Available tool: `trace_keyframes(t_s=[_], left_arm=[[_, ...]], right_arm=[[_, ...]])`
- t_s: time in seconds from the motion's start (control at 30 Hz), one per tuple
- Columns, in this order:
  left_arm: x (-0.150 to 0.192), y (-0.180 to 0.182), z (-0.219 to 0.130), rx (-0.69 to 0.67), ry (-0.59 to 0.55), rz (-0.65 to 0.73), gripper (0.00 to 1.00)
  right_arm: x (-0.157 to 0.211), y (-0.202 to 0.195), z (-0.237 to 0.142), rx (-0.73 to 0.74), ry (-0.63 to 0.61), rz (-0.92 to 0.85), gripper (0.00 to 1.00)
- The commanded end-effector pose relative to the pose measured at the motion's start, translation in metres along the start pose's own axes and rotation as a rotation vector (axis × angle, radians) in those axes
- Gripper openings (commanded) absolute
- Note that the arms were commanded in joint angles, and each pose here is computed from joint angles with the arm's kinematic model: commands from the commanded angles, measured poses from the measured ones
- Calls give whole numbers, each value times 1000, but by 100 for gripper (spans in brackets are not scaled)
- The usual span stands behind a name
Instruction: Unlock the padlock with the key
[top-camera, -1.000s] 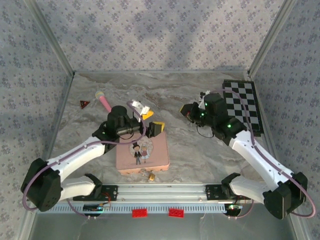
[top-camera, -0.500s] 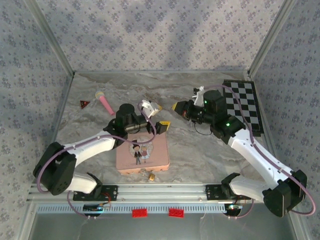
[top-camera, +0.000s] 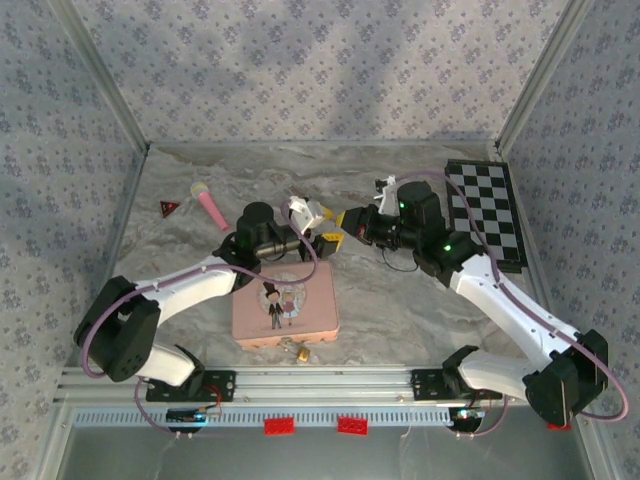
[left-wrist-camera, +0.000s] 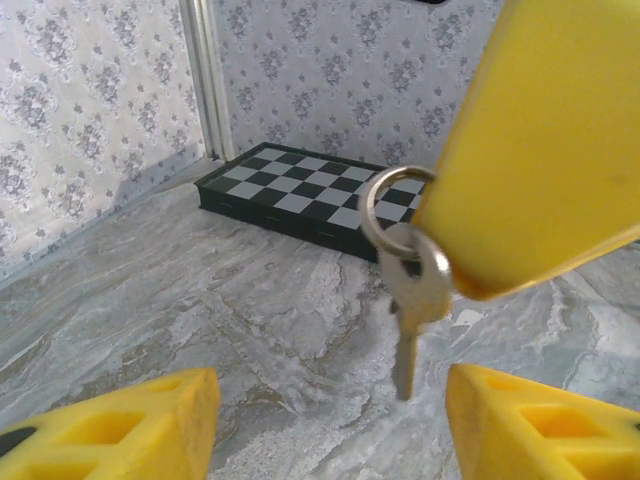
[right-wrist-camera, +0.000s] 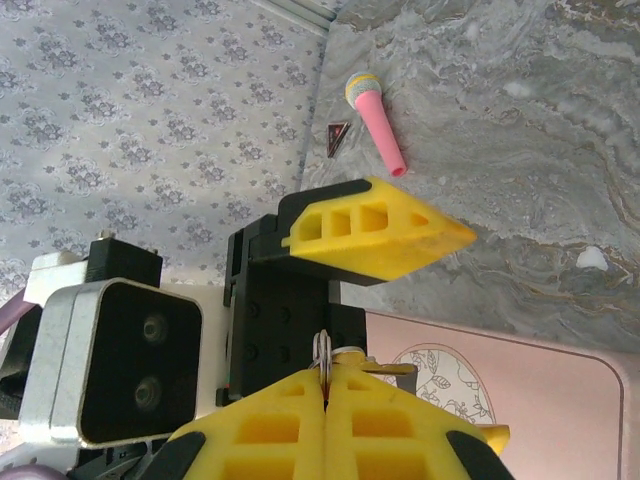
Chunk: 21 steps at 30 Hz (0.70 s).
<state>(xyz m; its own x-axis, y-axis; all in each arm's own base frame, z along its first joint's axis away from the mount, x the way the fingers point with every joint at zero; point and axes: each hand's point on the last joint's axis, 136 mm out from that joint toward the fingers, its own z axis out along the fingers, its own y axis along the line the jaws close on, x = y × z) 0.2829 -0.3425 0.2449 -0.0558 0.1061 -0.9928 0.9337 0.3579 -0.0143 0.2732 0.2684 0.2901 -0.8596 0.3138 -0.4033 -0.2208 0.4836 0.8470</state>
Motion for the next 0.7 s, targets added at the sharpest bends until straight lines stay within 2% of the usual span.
trace_keyframes(t_s=[0.0, 0.1, 0.3, 0.43, 0.67], left_arm=[[-24, -10, -1, 44, -68, 53, 57], [-25, -10, -2, 49, -61, 48, 48], [-30, -11, -3, 51, -78, 43, 45], [-31, -12, -4, 49, -76, 40, 38], [-34, -10, -9, 27, -93, 34, 36]], right_arm=[[1, 4, 1, -7, 14, -21, 0], [1, 1, 3, 2, 17, -14, 0], [1, -2, 4, 5, 7, 1, 0], [1, -4, 5, 7, 2, 7, 0], [2, -11, 6, 26, -7, 36, 0]])
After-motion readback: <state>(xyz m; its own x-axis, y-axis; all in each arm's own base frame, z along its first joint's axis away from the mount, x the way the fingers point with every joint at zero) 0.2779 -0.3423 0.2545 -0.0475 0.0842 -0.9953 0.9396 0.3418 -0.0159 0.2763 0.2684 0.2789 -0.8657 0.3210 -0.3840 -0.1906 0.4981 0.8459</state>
